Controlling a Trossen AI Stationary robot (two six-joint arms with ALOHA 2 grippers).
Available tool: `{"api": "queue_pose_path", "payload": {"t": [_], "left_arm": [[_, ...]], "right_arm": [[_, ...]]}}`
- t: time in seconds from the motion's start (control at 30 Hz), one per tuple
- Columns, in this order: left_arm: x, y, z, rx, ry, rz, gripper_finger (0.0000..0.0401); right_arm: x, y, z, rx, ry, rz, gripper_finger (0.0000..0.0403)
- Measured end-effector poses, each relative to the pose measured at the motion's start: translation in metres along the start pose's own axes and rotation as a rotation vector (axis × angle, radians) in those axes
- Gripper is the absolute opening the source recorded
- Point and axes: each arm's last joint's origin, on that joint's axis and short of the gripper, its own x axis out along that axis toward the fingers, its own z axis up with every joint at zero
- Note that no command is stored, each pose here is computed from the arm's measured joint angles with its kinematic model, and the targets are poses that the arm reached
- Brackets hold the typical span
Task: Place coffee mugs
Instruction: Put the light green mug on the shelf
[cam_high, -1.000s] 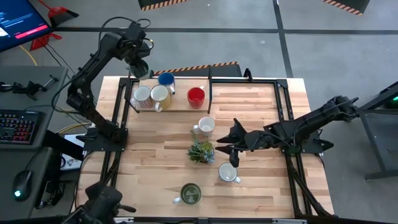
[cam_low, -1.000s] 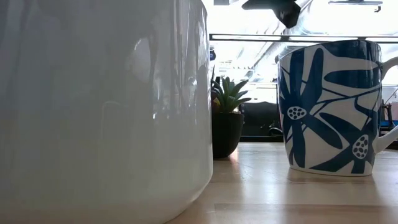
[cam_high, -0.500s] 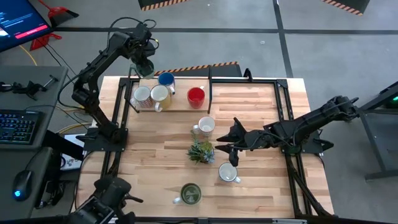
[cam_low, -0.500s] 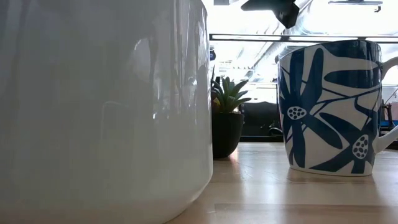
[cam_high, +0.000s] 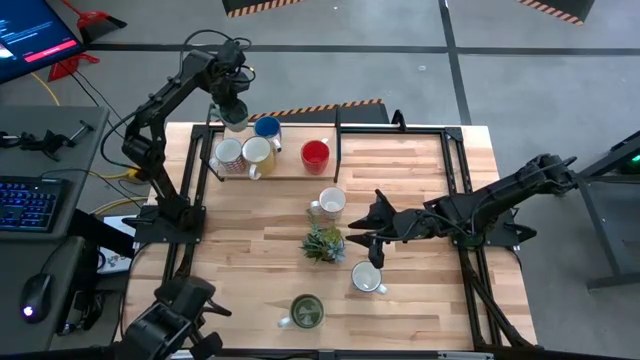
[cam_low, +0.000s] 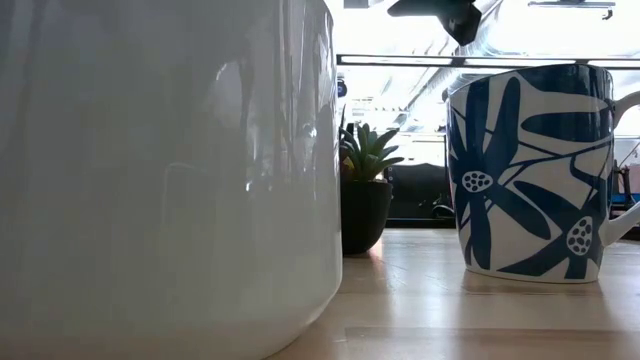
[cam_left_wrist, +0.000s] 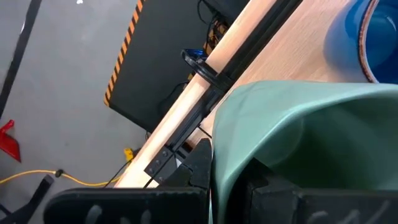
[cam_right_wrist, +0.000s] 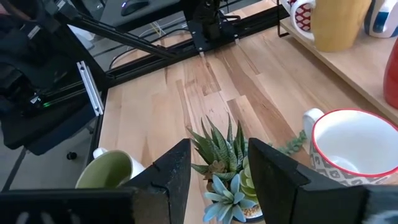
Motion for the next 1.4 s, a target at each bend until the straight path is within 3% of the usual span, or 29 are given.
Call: {"api": "queue_pose_path", "payload": {"t": [0.3, 0.73, 1.07, 1.4], "left_arm": [[0.015, -0.001, 0.007, -0.073, 0.018, -0.052, 0.0010], [0.039, -0.004, 0.012, -0.057, 0.074, -0.077, 0.0010], [0.041, -0.004, 0.012, -0.028, 0.072, -0.077, 0.0010], [0.041, -0.002, 0.008, -0.095, 0.098, -0.098, 0.0010]], "right_arm": [[0.000, 0.000, 0.000, -0.011, 0.000, 0.001, 0.0138], [0.000, 0.000, 0.000, -0.007, 0.000, 0.000, 0.0138], [0.000, 0.000, 0.000, -0.007, 0.006, 0.010, 0.0138], [0.000, 0.001, 0.000, -0.005, 0.013, 0.025, 0.0138]]}}
